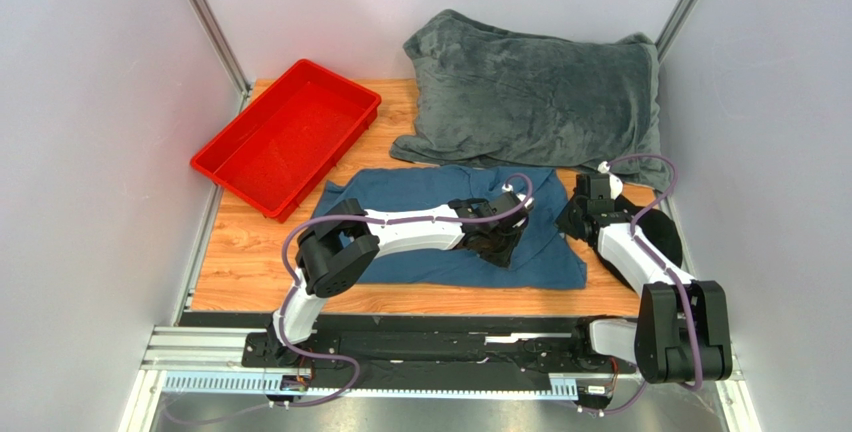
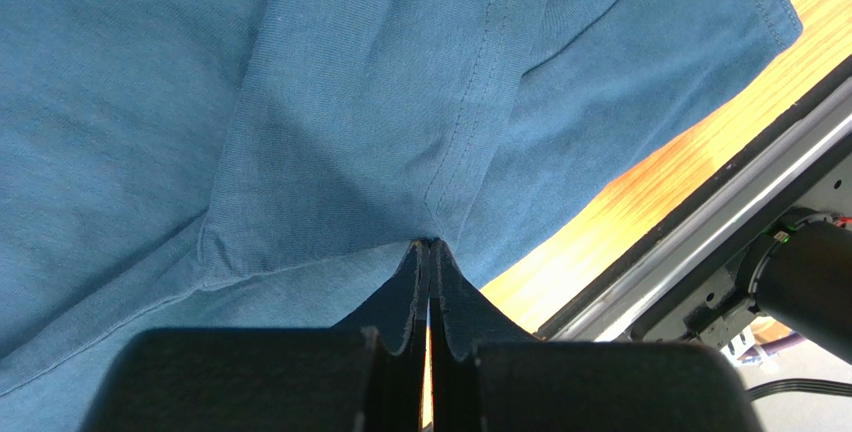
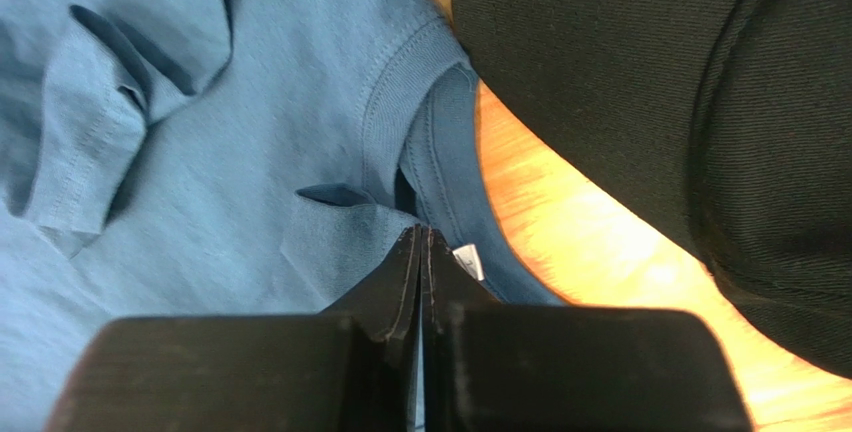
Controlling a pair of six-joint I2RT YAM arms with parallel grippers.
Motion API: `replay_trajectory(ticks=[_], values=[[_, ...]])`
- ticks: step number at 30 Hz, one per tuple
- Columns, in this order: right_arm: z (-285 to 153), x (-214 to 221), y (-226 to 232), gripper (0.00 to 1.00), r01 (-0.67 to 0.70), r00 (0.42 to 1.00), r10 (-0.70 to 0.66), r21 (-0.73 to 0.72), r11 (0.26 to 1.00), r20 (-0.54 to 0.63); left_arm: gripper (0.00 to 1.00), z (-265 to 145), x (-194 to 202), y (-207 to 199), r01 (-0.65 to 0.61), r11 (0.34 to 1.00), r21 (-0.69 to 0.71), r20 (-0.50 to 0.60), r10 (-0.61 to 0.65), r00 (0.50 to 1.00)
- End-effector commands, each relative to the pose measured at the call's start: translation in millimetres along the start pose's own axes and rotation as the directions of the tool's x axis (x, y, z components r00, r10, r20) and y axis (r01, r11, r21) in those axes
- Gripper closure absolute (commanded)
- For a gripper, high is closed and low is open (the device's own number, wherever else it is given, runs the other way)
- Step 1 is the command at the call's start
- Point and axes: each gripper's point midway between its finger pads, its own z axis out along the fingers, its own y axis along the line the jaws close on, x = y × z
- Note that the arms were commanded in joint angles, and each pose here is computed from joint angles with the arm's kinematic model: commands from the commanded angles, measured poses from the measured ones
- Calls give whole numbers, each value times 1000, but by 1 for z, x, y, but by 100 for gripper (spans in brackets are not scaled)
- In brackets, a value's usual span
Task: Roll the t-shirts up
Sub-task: Fold the T-shirt at the center of the board.
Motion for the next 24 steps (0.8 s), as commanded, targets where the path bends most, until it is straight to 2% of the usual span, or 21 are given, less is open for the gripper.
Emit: replay_trajectory(ticks=[1, 14, 24], values=[[-3, -21, 14, 100, -23, 998, 26, -47, 999, 65, 100, -28, -30, -11, 18, 999, 29, 82, -20, 996], [-27, -43, 37, 100, -40, 995, 50, -115, 993, 81, 100, -50, -58, 18, 101, 995, 18, 154, -102, 983], [-13, -62, 68, 100, -22, 998, 31, -142, 990, 63, 100, -47, -76, 48, 172, 985, -2, 184, -168, 968]])
